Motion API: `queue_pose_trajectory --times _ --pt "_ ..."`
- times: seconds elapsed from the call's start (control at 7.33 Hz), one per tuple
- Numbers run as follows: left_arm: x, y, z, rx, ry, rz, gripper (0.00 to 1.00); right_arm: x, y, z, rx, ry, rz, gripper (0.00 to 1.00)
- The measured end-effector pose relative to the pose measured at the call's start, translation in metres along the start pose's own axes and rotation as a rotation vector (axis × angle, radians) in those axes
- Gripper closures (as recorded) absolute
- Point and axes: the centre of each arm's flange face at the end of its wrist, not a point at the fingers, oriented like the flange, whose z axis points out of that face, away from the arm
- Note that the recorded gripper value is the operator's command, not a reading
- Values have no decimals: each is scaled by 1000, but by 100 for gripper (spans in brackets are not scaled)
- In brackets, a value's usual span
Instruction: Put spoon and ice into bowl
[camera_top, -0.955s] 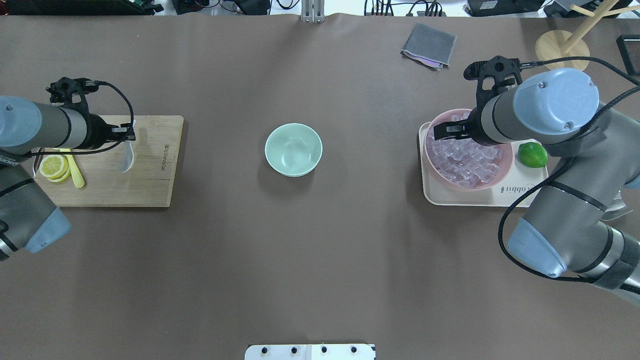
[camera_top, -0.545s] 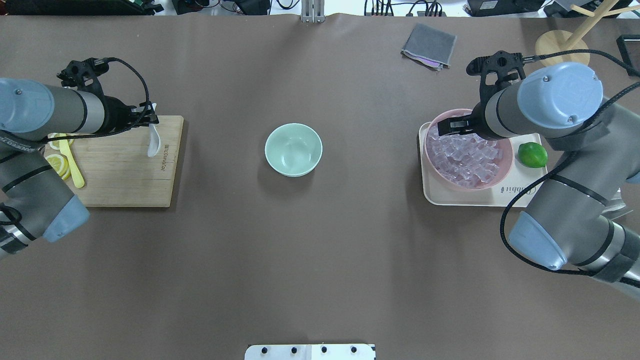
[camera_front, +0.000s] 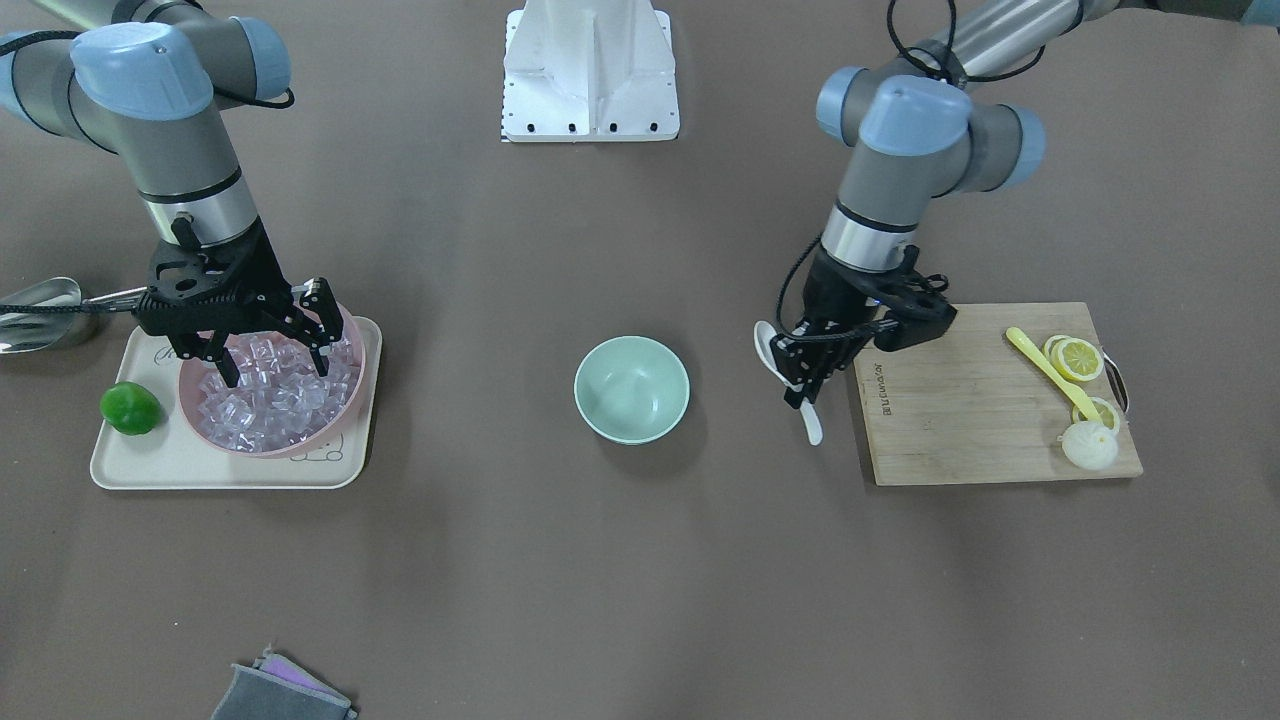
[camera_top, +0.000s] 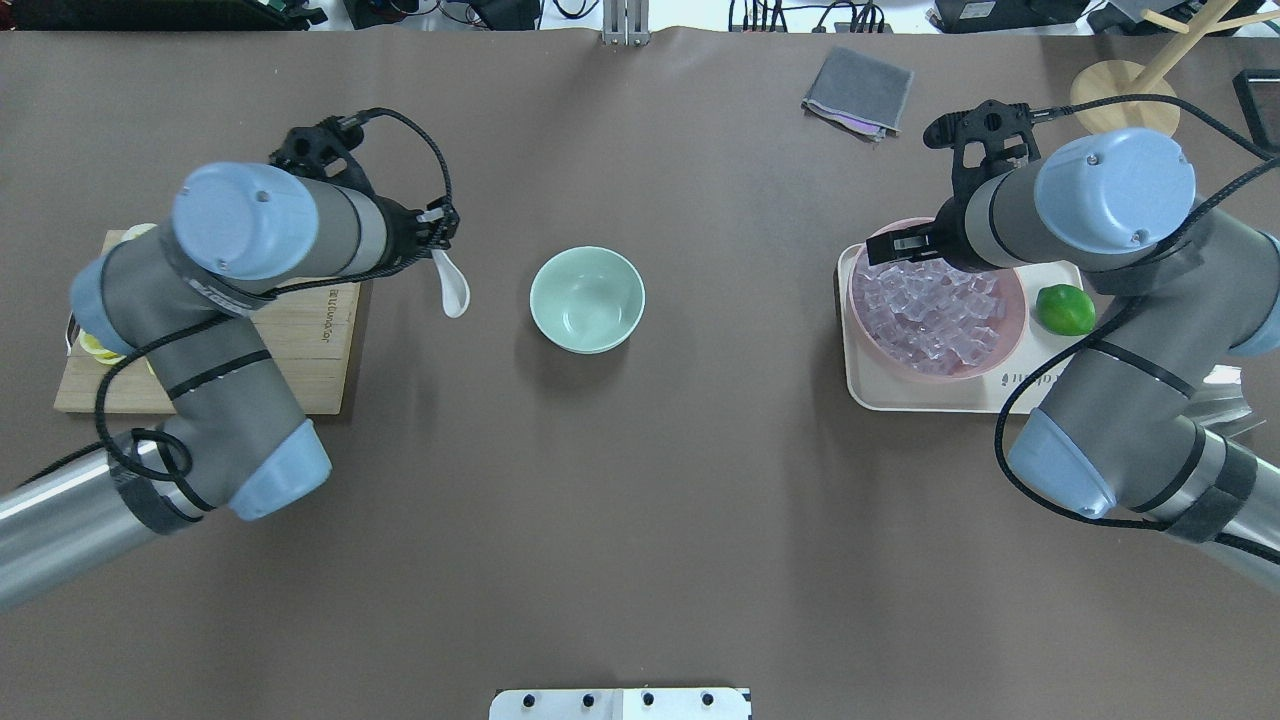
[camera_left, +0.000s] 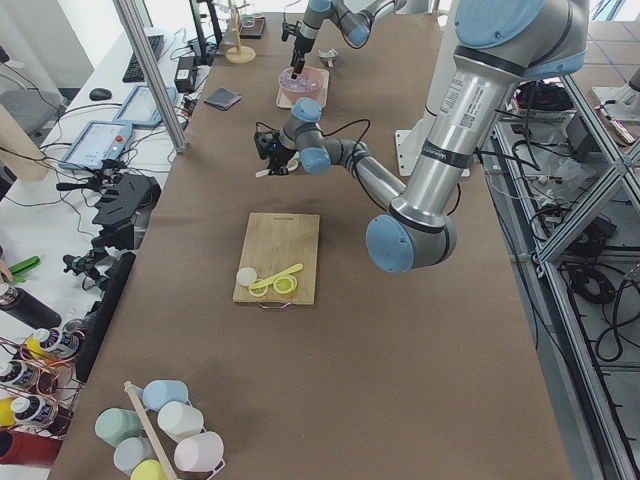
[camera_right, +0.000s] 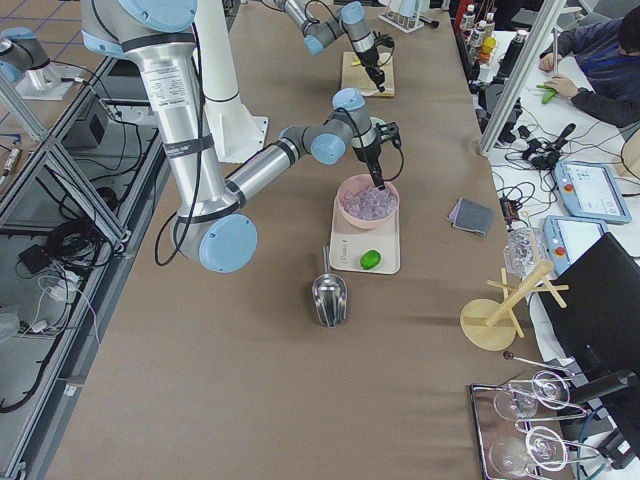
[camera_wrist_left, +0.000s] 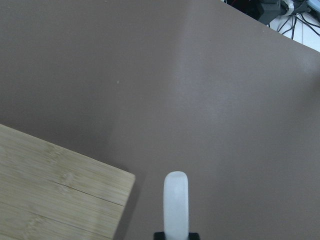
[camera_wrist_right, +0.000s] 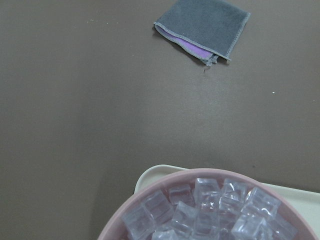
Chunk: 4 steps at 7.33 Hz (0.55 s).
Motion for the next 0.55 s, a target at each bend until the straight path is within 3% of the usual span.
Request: queue_pose_trajectory --times 0.27,0.55 --pt "49 47 5 19 -25 -33 100 3 -1 2 -10 -14 -11 9" --pt "67 64 14 43 -50 -60 100 4 0 2 -16 -18 -19 9"
